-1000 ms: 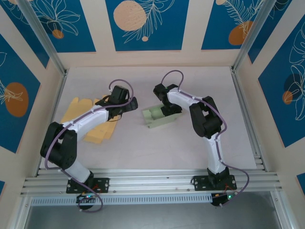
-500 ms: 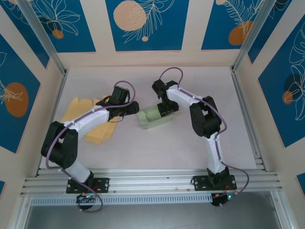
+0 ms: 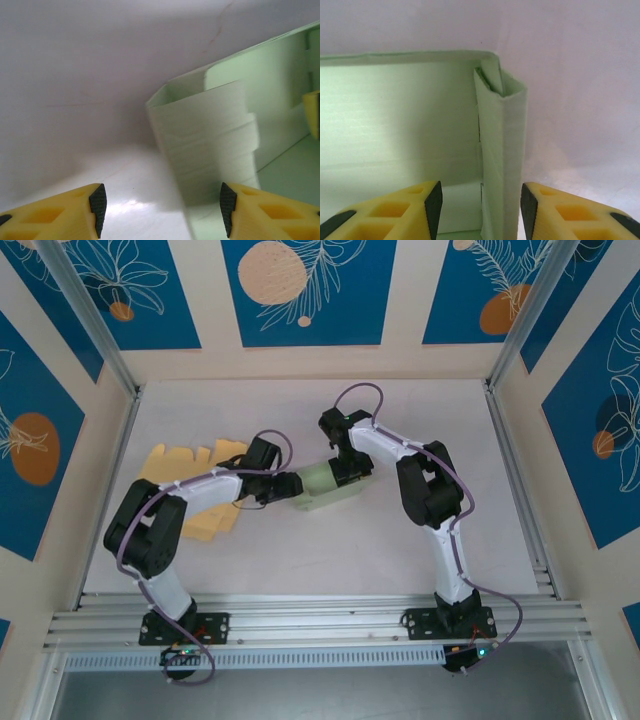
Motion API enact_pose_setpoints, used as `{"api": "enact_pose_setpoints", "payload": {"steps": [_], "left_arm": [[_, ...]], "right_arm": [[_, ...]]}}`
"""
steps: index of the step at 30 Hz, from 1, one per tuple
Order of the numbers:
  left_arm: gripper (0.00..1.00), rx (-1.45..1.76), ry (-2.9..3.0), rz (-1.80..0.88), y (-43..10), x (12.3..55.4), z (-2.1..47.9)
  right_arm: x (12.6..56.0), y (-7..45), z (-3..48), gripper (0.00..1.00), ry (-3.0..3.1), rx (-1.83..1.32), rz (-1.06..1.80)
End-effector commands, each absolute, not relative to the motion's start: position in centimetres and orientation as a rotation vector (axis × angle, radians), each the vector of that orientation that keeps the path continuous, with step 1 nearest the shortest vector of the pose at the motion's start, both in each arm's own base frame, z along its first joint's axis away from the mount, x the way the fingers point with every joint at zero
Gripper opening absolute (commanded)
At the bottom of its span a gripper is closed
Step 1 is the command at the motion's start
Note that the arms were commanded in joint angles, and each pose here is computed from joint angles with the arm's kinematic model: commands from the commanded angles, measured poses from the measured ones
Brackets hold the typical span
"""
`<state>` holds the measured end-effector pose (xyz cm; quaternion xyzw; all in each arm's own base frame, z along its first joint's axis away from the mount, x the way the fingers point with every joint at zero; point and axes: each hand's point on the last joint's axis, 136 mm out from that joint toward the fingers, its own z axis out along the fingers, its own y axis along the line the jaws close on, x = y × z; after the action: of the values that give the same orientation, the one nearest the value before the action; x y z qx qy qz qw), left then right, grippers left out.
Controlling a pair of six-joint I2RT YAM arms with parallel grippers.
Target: Fold the paper box
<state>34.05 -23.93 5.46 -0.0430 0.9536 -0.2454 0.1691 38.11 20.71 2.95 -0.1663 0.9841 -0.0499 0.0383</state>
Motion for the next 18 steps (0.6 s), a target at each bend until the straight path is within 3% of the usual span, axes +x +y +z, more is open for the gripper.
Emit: {"api": "enact_pose_setpoints", "payload": {"steps": [1,12,18], "left_arm": [[0.62,-0.150,2.655,-0.864,-26.3,34.6,6.5],[0.42,-0.188,2.624,-1.003,-28.8,35.0,6.5],[0.31,-0.136,2.686,-0.803,-27.8,35.2,5.4]], "right_arm": [[37.7,21.2,2.6,0.47,3.043,-0.505,-0.122],[37.4,21.7,2.3,0.41,3.046,-0.510,-0.087],[37.2,22.0,2.1,0.40,3.050,-0.512,-0.070]]}}
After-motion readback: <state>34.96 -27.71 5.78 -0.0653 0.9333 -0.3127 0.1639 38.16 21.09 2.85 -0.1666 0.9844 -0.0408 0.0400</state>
